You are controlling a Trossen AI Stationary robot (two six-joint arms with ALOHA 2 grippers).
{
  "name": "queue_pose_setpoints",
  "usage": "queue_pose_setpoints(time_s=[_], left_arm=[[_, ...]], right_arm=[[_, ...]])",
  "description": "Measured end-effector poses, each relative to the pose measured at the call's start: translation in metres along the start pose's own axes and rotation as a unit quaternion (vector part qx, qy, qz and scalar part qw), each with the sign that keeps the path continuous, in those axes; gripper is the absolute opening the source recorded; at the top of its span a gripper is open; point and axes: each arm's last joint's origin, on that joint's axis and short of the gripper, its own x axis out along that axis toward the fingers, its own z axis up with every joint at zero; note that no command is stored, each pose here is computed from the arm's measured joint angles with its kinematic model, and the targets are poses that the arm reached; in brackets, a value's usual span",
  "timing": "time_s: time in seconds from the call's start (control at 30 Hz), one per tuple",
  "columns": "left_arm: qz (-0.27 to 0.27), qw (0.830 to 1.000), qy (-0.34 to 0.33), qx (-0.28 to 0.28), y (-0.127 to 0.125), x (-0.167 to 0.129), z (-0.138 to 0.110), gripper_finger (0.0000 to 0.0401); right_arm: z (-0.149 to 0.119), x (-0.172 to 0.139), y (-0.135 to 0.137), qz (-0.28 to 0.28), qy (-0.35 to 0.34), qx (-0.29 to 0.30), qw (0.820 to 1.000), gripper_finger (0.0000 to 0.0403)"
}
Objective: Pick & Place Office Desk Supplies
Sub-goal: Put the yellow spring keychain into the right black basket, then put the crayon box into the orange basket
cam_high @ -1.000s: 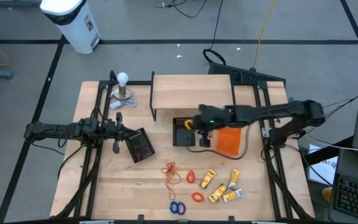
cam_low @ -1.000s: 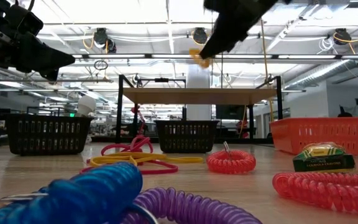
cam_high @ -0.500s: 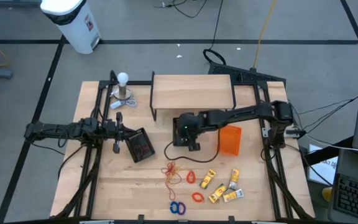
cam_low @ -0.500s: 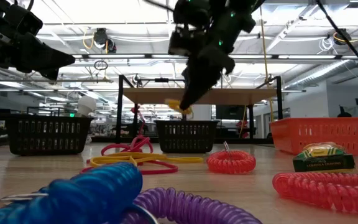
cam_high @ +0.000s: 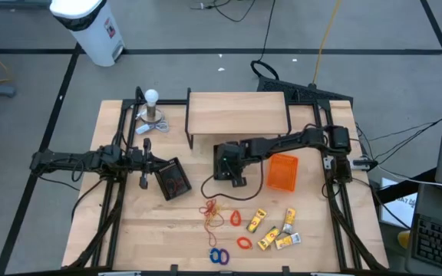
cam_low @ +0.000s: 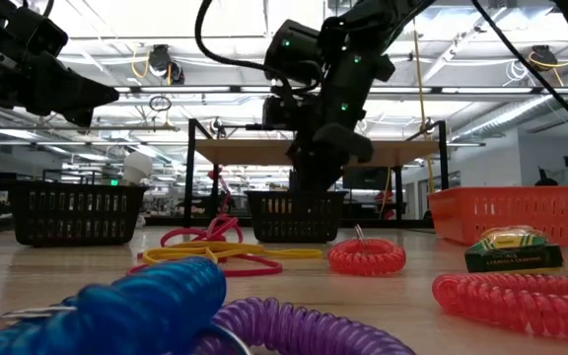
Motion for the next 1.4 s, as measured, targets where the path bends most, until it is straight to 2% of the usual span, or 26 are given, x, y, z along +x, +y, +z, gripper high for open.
queue_pose_setpoints(time_s=[0.2,0.47,0.6,0.73,0.8,0.9,1.07,1.17,1.4], left_arm=[[0.000,1.000,0.000,-0.001,0.000,0.000,0.000,0.0019],[-0.001,1.000,0.005,-0.002,0.000,0.000,-0.001,0.0019],[-0.001,1.000,0.005,-0.002,0.000,0.000,-0.001,0.0019],[-0.001,1.000,0.004,-0.002,0.000,0.000,-0.001,0.0019],[-0.001,1.000,0.004,-0.002,0.000,0.000,-0.001,0.0019],[-0.001,1.000,0.004,-0.002,0.000,0.000,-0.001,0.0019],[-0.001,1.000,0.003,-0.002,0.000,0.000,-0.001,0.0019],[-0.001,1.000,0.003,-0.002,0.000,0.000,-0.001,0.0019],[0.000,1.000,0.002,-0.004,0.000,0.000,0.000,0.0019]], right_arm=[[0.002,0.000,-0.001,-0.002,-0.009,0.006,1.000,0.0020],[0.002,0.000,-0.001,-0.004,-0.013,0.015,1.000,0.0102],[0.009,-0.030,0.000,-0.025,-0.044,0.020,0.999,0.0129],[0.019,-0.087,0.005,-0.037,-0.121,0.020,0.992,0.0133],[0.024,-0.122,0.011,-0.045,-0.191,0.016,0.980,0.0126],[0.020,-0.177,0.023,-0.055,-0.306,0.000,0.951,0.0105],[-0.017,-0.246,0.035,-0.054,-0.455,-0.016,0.889,0.0037],[-0.052,-0.265,0.040,-0.062,-0.499,-0.009,0.864,0.0006],[-0.128,-0.268,0.052,-0.083,-0.560,0.009,0.824,0.0002]])
